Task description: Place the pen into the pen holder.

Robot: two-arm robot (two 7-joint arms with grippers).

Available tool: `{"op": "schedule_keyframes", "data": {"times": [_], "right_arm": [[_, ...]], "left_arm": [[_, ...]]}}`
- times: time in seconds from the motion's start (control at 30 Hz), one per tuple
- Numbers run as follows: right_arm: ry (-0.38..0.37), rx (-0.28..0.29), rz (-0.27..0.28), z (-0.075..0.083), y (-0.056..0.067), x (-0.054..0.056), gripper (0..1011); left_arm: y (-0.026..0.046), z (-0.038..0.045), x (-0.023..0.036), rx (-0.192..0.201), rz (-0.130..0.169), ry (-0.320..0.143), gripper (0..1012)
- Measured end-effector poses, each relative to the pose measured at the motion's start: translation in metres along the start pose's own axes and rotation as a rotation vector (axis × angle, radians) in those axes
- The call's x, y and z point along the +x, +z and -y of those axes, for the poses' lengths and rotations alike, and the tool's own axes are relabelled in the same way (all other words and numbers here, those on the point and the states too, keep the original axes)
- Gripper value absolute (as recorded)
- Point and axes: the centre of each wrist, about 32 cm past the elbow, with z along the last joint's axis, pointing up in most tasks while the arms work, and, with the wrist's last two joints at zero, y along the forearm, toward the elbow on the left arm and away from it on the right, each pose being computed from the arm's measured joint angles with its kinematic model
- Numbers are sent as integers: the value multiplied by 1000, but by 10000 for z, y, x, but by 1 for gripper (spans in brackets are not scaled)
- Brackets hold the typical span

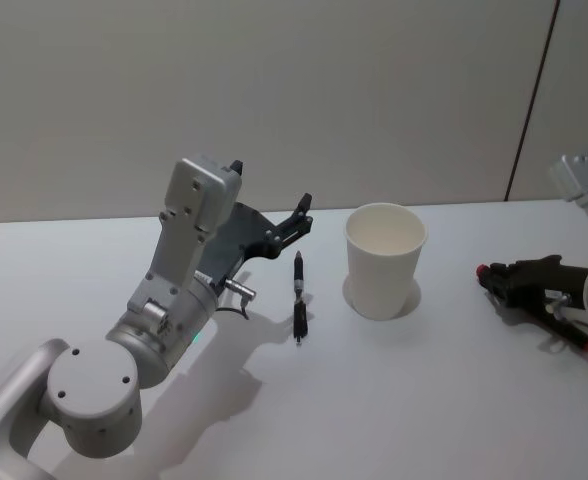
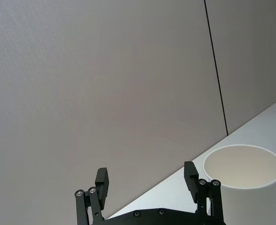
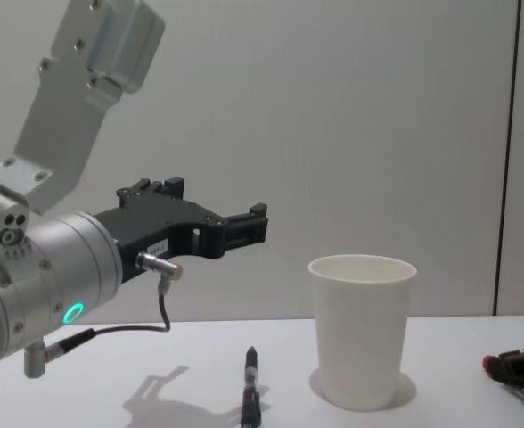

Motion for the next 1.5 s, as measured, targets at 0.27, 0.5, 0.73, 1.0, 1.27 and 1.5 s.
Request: {"op": "schedule_keyframes", "data": {"times": [0.27,0.5,0.73,1.0,1.27,1.5], "right_arm": [[0,0,0,0,0,0,171],[0,0,0,0,0,0,171],[0,0,0,0,0,0,171],[0,0,0,0,0,0,171],[0,0,0,0,0,0,171],[0,0,0,0,0,0,171]], "left_arm": [[0,0,0,0,0,0,1001],[0,0,0,0,0,0,1001],[0,0,0,0,0,0,1001],[0,0,0,0,0,0,1001],[0,0,0,0,0,0,1001],[0,0,0,0,0,0,1001]]}}
